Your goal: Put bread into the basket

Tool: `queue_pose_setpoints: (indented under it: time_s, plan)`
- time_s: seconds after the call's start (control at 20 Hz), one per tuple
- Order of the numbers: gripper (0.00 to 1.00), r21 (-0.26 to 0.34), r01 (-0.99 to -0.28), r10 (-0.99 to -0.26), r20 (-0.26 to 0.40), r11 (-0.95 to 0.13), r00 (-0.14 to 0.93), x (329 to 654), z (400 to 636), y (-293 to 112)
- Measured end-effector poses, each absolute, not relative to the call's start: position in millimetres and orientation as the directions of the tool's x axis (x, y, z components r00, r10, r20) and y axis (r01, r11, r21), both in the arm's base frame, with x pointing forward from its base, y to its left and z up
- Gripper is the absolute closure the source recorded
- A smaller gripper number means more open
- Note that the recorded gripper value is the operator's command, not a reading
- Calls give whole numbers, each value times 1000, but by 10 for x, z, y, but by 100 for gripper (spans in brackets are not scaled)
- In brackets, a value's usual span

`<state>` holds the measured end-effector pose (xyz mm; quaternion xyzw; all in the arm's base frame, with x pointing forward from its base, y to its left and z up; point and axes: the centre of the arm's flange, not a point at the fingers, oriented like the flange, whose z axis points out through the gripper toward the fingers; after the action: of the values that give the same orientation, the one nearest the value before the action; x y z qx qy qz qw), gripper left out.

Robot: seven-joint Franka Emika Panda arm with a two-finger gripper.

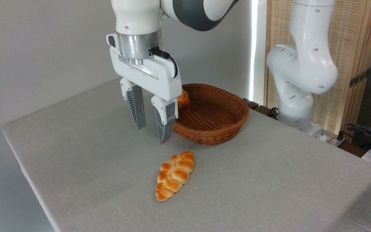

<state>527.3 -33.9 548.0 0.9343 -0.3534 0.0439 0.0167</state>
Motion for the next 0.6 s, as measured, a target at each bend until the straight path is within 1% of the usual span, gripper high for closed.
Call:
queue_pose_setpoints:
  time_s: [0.4, 0.6]
  plan:
    - [0, -3, -663, -660, 98, -749, 745, 5269, 5507, -331]
    - [0, -5, -678, -675, 99, -735, 731, 5269, 5510, -313]
